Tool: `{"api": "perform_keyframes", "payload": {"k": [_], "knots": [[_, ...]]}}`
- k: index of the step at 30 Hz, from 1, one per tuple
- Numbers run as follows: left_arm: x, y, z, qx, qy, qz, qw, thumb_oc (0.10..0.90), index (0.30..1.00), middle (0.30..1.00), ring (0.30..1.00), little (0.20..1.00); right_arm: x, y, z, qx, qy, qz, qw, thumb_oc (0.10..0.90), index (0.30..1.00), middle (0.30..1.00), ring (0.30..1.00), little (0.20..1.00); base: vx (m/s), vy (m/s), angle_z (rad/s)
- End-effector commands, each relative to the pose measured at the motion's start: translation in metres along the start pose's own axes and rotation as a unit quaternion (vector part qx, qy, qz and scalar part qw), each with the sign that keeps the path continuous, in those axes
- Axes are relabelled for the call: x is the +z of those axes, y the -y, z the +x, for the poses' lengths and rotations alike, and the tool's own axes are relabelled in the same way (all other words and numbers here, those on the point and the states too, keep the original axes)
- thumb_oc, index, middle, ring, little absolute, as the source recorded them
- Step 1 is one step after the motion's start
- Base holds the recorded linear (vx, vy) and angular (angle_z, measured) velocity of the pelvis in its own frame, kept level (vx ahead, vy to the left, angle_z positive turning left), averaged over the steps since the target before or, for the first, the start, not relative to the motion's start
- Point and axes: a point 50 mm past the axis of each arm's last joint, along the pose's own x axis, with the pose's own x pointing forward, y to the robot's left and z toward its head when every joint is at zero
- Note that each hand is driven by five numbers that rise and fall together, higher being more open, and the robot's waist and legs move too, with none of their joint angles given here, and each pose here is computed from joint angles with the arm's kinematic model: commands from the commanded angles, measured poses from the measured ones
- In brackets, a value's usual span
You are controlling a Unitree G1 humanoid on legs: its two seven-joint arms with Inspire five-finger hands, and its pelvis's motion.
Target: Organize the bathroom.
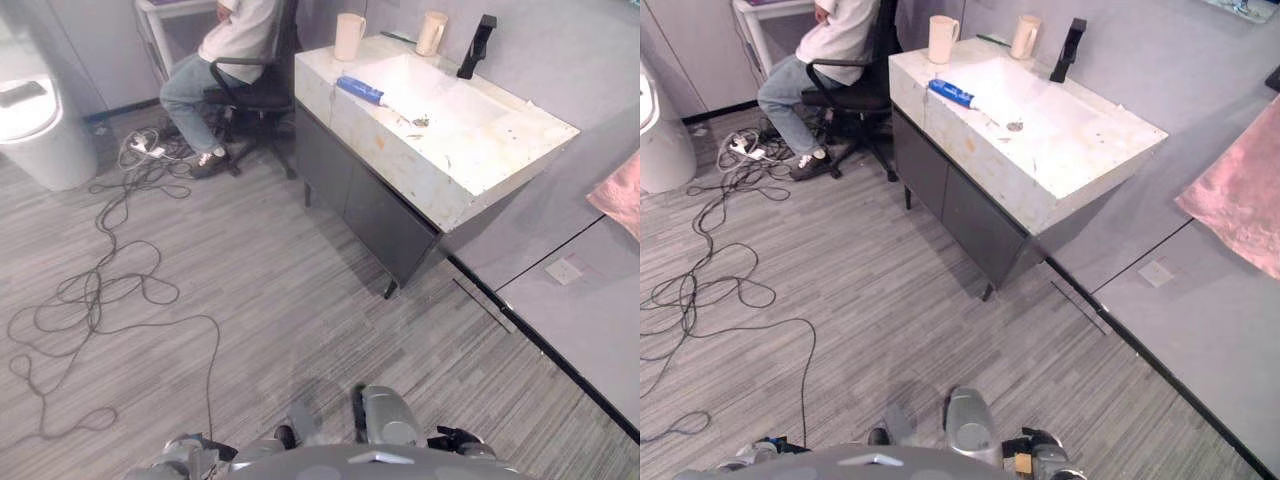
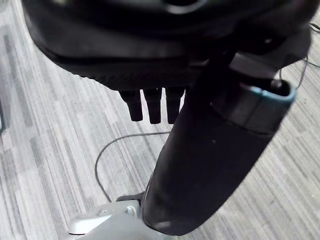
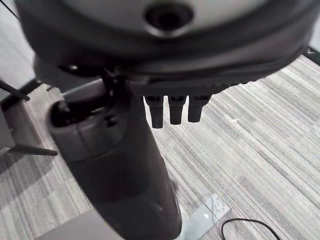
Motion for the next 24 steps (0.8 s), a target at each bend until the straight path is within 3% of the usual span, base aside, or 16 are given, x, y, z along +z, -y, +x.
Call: {"api": "perform_keyframes", "payload": {"k": [1,7,12,18,24], "knots": [[0.028,0.007,-0.003,-0.006,0.072,-0.002,0.997,0.800,0.900,0.900,0.900,0.900,-0.008,0.033,0.000,-0.048,-0.012,-0.002,0.999,0.800,0.900,0.900,0.900,0.900,0.31,0.118,0.39],[0.044,0.033,-0.009,-0.039,0.102,0.020,0.994,0.800,0.900,0.900,0.900,0.900,-0.023,0.038,-0.001,-0.066,-0.041,0.073,0.994,0.800,0.900,0.900,0.900,0.900,0.33,0.120,0.49],[0.057,0.041,-0.013,-0.043,0.123,-0.008,0.991,0.800,0.900,0.900,0.900,0.900,-0.017,0.037,-0.001,-0.068,-0.032,0.055,0.996,0.800,0.900,0.900,0.900,0.900,0.26,0.039,-0.17],[0.044,0.008,-0.006,0.043,0.109,-0.073,0.990,0.800,0.900,0.900,0.900,0.900,0.007,0.026,0.001,-0.053,-0.008,0.023,0.998,0.800,0.900,0.900,0.900,0.900,0.37,0.240,-0.87],[0.032,-0.006,-0.003,0.049,0.107,-0.044,0.992,0.800,0.900,0.900,0.900,0.900,0.002,0.034,0.001,-0.062,-0.019,0.027,0.998,0.800,0.900,0.900,0.900,0.900,0.35,0.414,-0.74]]}}
